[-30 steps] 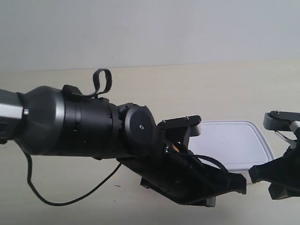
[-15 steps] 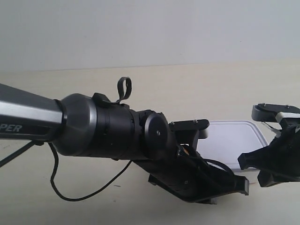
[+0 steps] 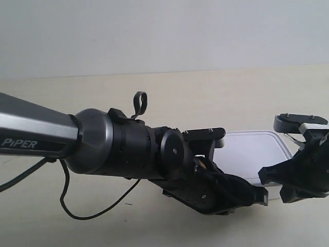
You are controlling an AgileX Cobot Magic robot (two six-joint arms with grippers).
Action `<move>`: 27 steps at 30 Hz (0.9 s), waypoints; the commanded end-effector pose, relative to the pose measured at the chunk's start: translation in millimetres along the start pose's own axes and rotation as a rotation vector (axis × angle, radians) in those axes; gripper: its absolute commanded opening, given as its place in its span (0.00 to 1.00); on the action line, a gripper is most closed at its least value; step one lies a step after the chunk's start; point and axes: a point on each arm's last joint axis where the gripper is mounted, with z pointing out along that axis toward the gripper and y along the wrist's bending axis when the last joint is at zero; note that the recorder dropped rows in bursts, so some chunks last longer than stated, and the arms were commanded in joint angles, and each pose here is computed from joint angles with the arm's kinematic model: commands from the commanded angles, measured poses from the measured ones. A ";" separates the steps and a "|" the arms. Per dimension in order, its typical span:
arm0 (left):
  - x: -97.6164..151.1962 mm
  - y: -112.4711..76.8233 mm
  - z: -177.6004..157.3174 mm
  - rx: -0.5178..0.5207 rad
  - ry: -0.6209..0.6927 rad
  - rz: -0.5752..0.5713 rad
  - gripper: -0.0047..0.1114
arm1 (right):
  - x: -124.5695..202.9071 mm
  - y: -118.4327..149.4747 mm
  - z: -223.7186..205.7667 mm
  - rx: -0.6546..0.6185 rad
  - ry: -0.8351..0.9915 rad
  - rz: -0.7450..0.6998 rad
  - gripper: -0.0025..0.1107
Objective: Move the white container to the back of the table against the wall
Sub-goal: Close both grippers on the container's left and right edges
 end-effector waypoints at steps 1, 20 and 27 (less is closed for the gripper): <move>-10.7 5.6 -2.8 -0.005 -0.043 -0.016 0.04 | -6.6 -1.3 -1.5 0.002 -0.053 -0.001 0.02; -65.3 28.6 3.5 -0.049 -0.167 0.058 0.04 | -65.2 2.7 12.3 -0.003 -0.111 0.004 0.02; -89.6 43.4 7.4 -0.068 -0.199 0.058 0.04 | -91.0 4.2 23.3 -0.008 -0.114 0.004 0.02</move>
